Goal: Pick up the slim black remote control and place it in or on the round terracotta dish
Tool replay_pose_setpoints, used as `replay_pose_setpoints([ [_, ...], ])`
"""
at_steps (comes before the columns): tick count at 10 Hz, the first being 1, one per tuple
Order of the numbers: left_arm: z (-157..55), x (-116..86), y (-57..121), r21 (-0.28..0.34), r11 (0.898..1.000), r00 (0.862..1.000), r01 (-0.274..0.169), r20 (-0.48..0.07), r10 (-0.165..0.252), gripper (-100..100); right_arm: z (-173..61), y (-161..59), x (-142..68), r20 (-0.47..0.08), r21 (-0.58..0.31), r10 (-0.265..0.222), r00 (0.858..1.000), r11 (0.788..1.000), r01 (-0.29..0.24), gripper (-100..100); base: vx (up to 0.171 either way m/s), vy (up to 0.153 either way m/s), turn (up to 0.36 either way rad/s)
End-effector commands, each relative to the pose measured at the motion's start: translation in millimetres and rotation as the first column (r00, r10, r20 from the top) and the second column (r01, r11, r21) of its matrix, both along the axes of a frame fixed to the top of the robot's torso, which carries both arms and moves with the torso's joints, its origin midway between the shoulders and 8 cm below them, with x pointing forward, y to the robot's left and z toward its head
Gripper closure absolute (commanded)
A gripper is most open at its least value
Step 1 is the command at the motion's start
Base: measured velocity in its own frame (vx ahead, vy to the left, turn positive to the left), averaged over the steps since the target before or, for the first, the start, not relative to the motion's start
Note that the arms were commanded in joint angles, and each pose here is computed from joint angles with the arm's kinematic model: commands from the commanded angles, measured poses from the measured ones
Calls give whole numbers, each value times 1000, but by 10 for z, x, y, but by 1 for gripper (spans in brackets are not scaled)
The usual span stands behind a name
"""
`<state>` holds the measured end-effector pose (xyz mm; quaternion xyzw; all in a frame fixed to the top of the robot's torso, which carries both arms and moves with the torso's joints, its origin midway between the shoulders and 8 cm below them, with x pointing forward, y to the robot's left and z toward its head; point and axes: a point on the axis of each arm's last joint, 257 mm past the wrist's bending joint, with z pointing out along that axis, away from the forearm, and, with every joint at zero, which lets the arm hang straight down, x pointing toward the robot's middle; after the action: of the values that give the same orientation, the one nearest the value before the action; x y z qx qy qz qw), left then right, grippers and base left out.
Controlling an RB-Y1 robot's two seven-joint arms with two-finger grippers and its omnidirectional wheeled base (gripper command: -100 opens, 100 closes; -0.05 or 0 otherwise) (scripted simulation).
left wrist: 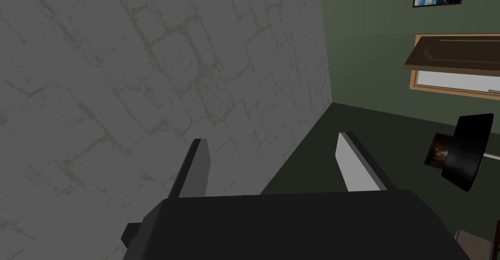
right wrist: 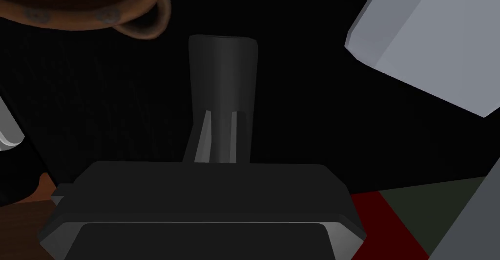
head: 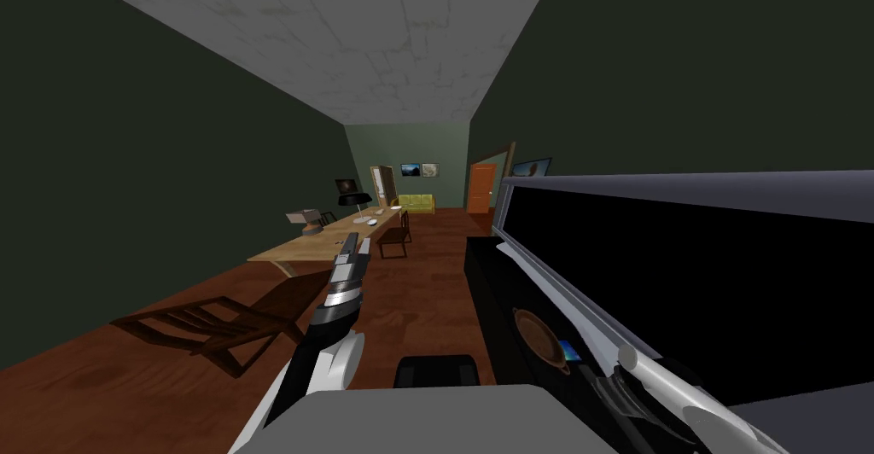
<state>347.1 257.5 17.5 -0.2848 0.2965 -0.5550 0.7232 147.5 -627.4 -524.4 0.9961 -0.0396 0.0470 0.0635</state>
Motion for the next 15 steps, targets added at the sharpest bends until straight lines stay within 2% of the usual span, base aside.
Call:
replay_pose_setpoints([
  [1,0,0,0,0,1000,1000,0,0,0,0,77,-93,-55,-20,-2,-21,1000,1000,21,100,121,140,5],
  [2,0,0,0,0,1000,1000,0,0,0,0,151,-147,-51,-16,1,-31,999,1000,31,100,121,125,86],
  [4,0,0,0,0,1000,1000,0,0,0,0,171,-119,17,5,13,-29,1000,999,29,100,84,86,68],
  [10,0,0,0,0,1000,1000,0,0,0,0,206,137,385,122,74,-19,992,997,9,100,32,4,79],
  [11,0,0,0,0,1000,1000,0,0,0,0,198,113,329,109,69,-23,994,997,15,100,14,-6,21],
  [12,0,0,0,0,1000,1000,0,0,0,0,200,119,342,113,70,-21,993,997,13,-100,0,0,0],
  [15,0,0,0,0,1000,1000,0,0,0,0,201,118,343,113,70,-21,993,997,13,-100,0,0,0],
])
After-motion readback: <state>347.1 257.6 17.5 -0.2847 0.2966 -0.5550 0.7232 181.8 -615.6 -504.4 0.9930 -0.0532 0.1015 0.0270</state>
